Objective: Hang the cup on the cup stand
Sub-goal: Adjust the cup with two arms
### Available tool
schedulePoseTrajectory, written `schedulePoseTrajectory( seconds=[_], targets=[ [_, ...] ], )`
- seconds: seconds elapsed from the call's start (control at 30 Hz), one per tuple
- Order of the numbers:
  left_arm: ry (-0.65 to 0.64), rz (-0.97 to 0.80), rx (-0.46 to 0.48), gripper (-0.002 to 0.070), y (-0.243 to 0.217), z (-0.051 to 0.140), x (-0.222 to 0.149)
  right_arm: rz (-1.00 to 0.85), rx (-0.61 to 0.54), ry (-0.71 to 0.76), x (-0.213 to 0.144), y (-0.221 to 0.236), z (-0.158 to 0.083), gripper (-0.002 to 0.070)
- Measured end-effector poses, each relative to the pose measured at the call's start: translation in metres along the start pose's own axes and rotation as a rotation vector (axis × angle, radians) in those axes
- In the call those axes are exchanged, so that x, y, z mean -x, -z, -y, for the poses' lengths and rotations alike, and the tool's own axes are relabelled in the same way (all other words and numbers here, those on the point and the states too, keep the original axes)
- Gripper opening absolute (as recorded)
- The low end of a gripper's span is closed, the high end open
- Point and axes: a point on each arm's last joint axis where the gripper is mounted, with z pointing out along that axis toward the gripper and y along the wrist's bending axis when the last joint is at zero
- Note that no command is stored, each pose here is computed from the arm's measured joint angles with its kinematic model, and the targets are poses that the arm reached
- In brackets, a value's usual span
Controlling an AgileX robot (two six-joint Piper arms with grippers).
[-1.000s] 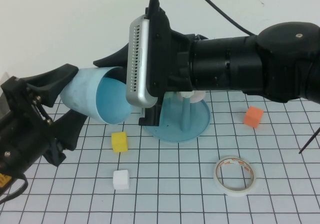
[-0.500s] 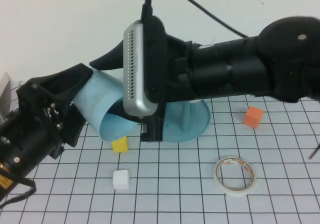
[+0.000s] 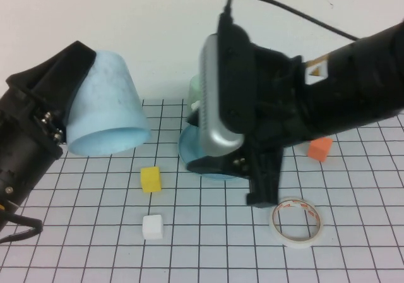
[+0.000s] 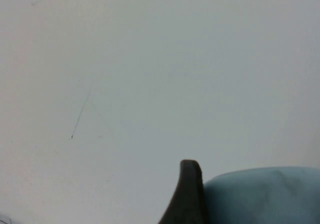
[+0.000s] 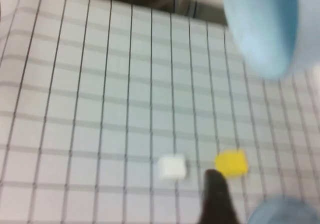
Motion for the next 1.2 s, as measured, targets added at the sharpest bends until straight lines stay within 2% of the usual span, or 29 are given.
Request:
schedulePoseTrajectory(
  seconds=[0.1,0.27,0.33,0.43,0.5,0.63,1.2],
  targets=[
    [-0.055,-0.009,-0.002,0.0532,0.000,0.000,-0.001,-0.054,0.017,-0.070,-0.002,0.012,-0.005,0.0351],
    [-0.106,-0.010,-0.005,0.0532,0.000,0.000,-0.001,-0.079,0.109,-0.213,-0.001,0.019,-0.015,0.0081],
    [-0.108,-0.010,-0.006,0.0532,0.000,0.001,-0.001,-0.026,0.167,-0.274,0.004,0.018,-0.020,0.0038],
    [-0.111,-0.010,-0.007,0.0532,0.000,0.001,-0.001,0.125,0.257,-0.334,0.017,0.012,-0.029,0.0015],
    [-0.112,-0.009,-0.007,0.0532,0.000,0.001,-0.001,0.204,0.279,-0.357,0.022,0.004,-0.032,0.0010],
    [-0.105,0.006,-0.009,0.0532,0.000,0.001,0.000,0.282,0.208,-0.409,0.025,-0.011,-0.030,0.0009],
    [-0.083,0.047,-0.006,0.0530,0.000,0.001,0.004,0.356,0.043,-0.504,0.019,-0.041,-0.010,0.0008]
  ],
)
